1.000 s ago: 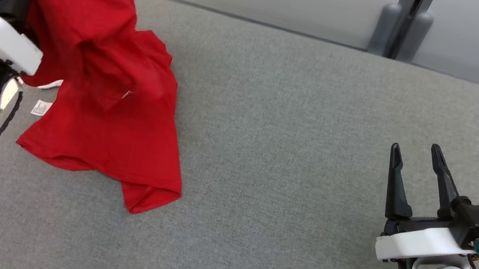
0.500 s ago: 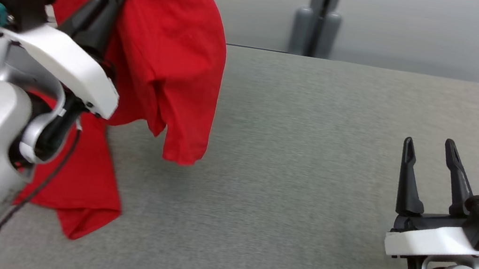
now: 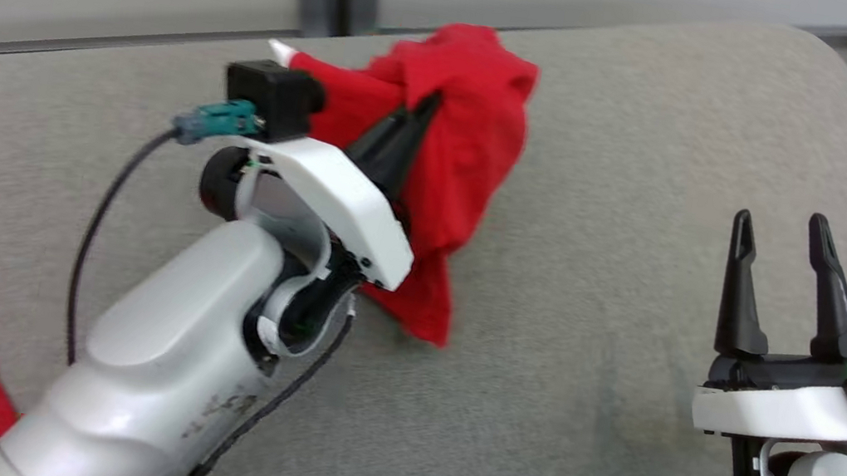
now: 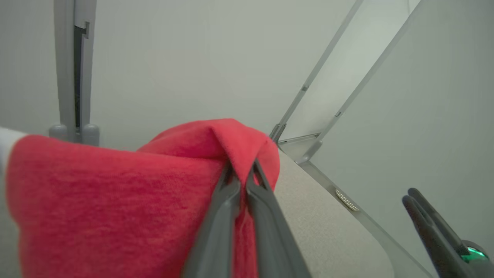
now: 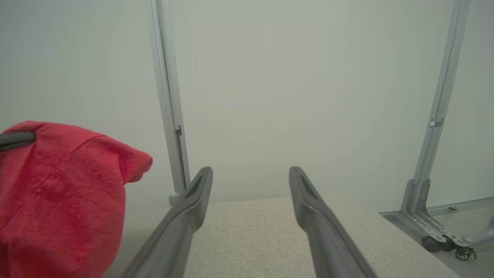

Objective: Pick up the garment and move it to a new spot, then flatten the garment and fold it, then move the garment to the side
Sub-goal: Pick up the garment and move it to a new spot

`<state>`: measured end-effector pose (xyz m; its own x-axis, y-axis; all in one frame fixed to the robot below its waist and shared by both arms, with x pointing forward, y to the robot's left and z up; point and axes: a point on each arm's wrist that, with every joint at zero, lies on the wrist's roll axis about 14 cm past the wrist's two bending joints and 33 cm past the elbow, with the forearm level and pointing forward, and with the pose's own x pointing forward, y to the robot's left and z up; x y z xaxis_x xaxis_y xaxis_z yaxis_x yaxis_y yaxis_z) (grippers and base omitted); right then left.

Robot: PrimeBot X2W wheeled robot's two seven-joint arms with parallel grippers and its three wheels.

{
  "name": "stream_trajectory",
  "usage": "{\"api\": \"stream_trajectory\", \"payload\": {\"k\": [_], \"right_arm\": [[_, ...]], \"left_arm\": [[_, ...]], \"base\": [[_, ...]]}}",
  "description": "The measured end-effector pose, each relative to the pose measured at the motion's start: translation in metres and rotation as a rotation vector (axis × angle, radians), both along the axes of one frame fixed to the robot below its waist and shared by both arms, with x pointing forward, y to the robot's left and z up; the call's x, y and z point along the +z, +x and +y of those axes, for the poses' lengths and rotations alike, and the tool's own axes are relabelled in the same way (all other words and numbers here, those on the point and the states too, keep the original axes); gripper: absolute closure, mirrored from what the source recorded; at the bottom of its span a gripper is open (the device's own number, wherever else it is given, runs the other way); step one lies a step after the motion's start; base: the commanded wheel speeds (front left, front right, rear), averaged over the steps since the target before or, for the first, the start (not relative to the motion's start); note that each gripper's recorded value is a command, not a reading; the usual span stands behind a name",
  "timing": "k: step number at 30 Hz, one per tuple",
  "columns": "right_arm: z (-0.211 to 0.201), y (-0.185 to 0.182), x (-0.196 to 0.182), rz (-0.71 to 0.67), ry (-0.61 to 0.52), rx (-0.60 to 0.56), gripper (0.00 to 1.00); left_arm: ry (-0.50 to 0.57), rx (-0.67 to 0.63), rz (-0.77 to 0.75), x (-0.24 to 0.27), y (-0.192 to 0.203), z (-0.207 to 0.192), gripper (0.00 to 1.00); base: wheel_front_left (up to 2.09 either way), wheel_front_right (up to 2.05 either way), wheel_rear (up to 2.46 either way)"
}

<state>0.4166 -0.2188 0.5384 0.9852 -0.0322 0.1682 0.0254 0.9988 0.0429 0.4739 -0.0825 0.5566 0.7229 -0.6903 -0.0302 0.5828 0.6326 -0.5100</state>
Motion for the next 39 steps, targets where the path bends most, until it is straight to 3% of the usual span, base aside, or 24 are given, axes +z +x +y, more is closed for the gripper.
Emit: {"api": "stream_trajectory", "payload": {"k": [1, 2, 7, 11, 15, 18, 20, 27, 32, 39], "right_arm": [[-0.007, -0.003, -0.002, 0.008, -0.004, -0.020, 0.00], [-0.014, -0.007, -0.005, 0.018, -0.007, -0.039, 0.00], [-0.032, -0.014, -0.015, 0.050, -0.014, -0.094, 0.00], [-0.028, -0.009, -0.016, 0.048, -0.010, -0.083, 0.00], [-0.011, 0.001, -0.015, 0.040, -0.008, -0.034, 0.00], [0.007, 0.010, -0.015, 0.036, -0.022, 0.018, 0.00], [0.020, 0.014, -0.014, 0.030, -0.026, 0.052, 0.00], [0.068, 0.016, -0.017, 0.031, -0.038, 0.180, 0.00], [0.085, 0.004, -0.023, 0.054, -0.056, 0.227, 0.00], [0.103, -0.016, -0.022, 0.058, -0.042, 0.280, 0.00]], "left_arm": [[0.003, -0.014, 0.004, -0.005, -0.001, -0.010, 0.15], [0.002, -0.030, 0.015, -0.009, -0.001, -0.021, 0.00], [-0.021, -0.150, 0.061, -0.028, -0.020, -0.061, 0.00], [-0.062, -0.104, 0.028, -0.018, -0.009, -0.052, 0.00], [-0.037, 0.031, -0.082, -0.007, 0.018, -0.011, 0.00], [0.100, 0.167, -0.199, -0.011, 0.037, 0.044, 0.00], [0.135, 0.255, -0.204, -0.016, 0.041, 0.082, 0.00], [0.244, 0.466, -0.183, -0.042, -0.001, 0.188, 0.00], [0.269, 0.549, -0.243, -0.035, -0.050, 0.214, 0.00], [0.186, 0.629, -0.267, -0.023, -0.092, 0.221, 0.00]], "base": [[0.00, 0.00, 0.00], [0.00, 0.00, 0.00], [0.00, 0.00, 0.00], [0.00, 0.00, 0.00], [0.00, 0.00, 0.00], [0.00, 0.00, 0.00], [0.00, 0.00, 0.00], [0.00, 0.00, 0.00], [0.00, 0.00, 0.00], [0.00, 0.00, 0.00]]}}
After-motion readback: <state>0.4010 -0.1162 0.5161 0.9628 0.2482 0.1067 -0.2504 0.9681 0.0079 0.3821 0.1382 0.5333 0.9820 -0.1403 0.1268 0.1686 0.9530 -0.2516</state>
